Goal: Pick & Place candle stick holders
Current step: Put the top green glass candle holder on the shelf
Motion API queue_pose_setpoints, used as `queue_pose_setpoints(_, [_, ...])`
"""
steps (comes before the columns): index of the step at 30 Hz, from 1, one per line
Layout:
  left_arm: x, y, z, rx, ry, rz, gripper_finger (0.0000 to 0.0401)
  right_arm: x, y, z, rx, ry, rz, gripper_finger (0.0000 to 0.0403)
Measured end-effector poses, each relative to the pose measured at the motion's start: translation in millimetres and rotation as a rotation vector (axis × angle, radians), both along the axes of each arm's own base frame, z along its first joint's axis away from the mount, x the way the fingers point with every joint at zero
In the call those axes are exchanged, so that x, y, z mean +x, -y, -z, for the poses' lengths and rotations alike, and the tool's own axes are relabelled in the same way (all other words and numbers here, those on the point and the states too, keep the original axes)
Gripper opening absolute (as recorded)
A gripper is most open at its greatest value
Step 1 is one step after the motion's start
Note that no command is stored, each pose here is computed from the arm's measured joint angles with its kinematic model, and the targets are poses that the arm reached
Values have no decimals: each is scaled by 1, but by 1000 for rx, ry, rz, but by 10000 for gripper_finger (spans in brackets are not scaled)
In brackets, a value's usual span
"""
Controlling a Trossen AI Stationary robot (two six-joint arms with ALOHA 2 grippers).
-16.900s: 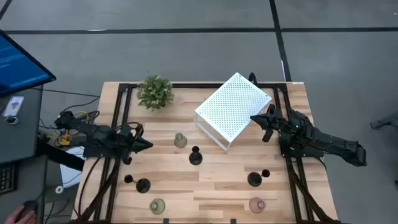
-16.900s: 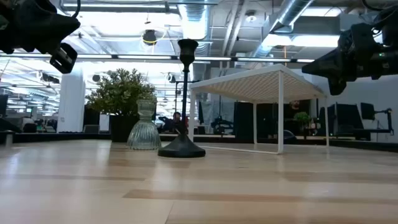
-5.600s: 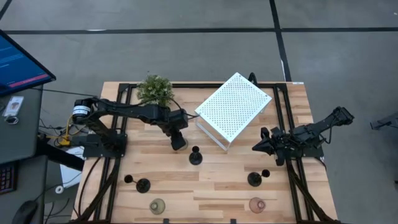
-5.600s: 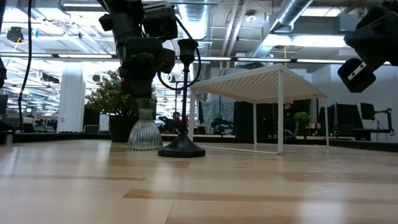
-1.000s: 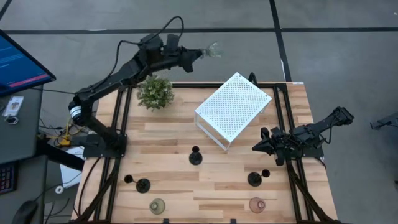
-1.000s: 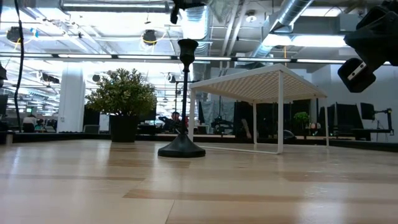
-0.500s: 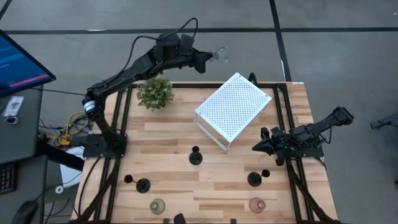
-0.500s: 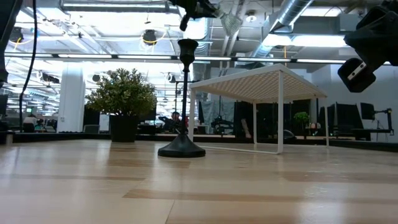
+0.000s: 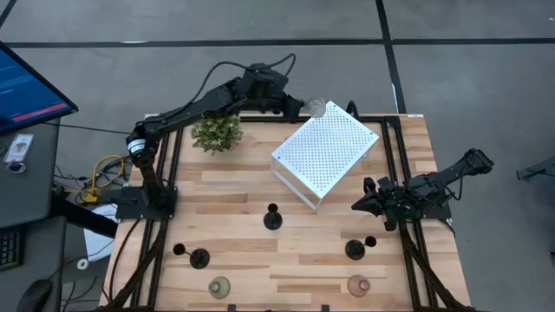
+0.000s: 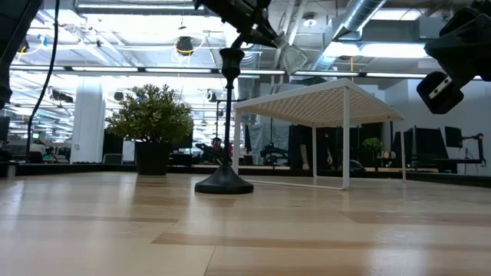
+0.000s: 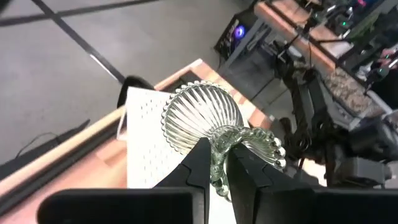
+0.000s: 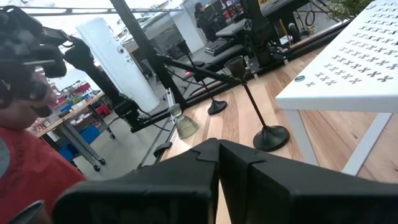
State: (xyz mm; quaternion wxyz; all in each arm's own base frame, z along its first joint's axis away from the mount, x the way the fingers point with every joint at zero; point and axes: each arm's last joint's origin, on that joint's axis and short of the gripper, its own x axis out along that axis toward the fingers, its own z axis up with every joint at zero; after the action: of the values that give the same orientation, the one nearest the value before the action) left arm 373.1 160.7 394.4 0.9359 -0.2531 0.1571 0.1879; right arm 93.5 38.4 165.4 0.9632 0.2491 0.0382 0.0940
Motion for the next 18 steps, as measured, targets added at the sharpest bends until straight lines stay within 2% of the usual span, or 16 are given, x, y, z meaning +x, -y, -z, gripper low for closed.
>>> queue_pose_setpoints(3, [3,-1,5,-7,-23,-5,30,0,0,0,0,0,0,1])
queue_pose_setpoints(9, [7,-17,-1,-5,-31,-61,30,0,0,0,0,0,1,1])
queue_pose_setpoints(12, [15,-13,-1,-7,-36,-44,30,0,0,0,0,0,0,1])
queue_pose_setpoints(18, [32,-1,18,-34,-109,3,30,0,0,0,0,-1,0,1])
